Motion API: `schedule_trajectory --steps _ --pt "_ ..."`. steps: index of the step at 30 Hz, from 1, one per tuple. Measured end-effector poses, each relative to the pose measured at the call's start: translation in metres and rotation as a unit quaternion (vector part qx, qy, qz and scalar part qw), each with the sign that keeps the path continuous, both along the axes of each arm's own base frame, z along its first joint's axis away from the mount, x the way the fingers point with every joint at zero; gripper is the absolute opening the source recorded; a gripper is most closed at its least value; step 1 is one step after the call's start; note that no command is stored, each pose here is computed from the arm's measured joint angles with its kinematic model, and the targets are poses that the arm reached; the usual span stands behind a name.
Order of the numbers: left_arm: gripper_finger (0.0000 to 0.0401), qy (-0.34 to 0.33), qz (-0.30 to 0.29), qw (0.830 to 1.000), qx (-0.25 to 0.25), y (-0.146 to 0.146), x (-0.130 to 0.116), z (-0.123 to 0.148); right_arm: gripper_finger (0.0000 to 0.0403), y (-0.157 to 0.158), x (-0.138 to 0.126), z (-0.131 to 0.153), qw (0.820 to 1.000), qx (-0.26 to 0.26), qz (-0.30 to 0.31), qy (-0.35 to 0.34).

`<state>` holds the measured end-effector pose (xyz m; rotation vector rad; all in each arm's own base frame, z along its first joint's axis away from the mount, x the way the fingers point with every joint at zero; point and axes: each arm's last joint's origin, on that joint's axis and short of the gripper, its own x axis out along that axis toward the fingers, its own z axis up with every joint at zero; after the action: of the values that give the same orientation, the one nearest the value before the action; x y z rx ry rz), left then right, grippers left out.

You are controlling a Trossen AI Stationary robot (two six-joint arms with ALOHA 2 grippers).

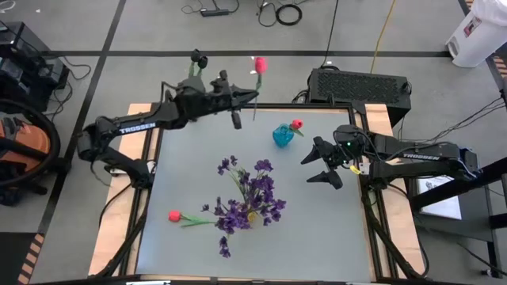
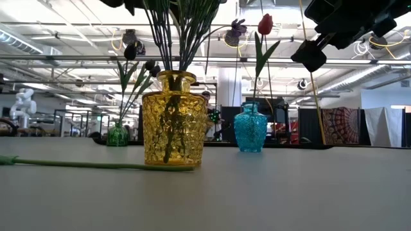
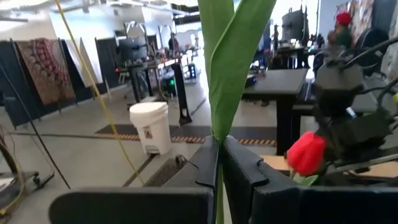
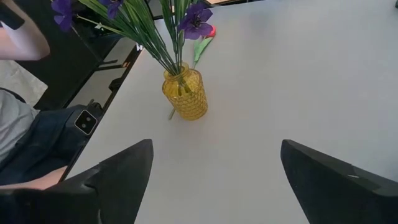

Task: Sort flowers into vase by color
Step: Put the bottom pink flower into the blue vase

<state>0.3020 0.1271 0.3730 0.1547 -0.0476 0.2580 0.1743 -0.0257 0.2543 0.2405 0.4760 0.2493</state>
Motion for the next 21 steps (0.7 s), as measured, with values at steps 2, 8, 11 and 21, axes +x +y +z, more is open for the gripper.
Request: schedule_trajectory --steps 2,8,11,21 --pt "0.0018 0.003 0.002 1.0 -0.001 0.005 0.006 0.0 0.0345 0.0 0.0 0.0 1.0 0.0 0.0 0.0" --pt "0.0018 -0.004 -0.001 1.0 -0.001 0.014 0.028 -0.002 0.0345 0.0 0.0 0.0 1.0 0.0 0.0 0.0" --pt "0.0018 -0.014 -0.007 1.0 -0.019 0.017 0.041 -0.011 0.0345 0.0 0.0 0.0 1.0 0.0 0.0 0.0" --pt "0.0018 -0.016 -0.023 0.999 -0.035 0.017 0.062 -0.026 0.0345 0.0 0.0 0.0 1.0 0.0 0.0 0.0"
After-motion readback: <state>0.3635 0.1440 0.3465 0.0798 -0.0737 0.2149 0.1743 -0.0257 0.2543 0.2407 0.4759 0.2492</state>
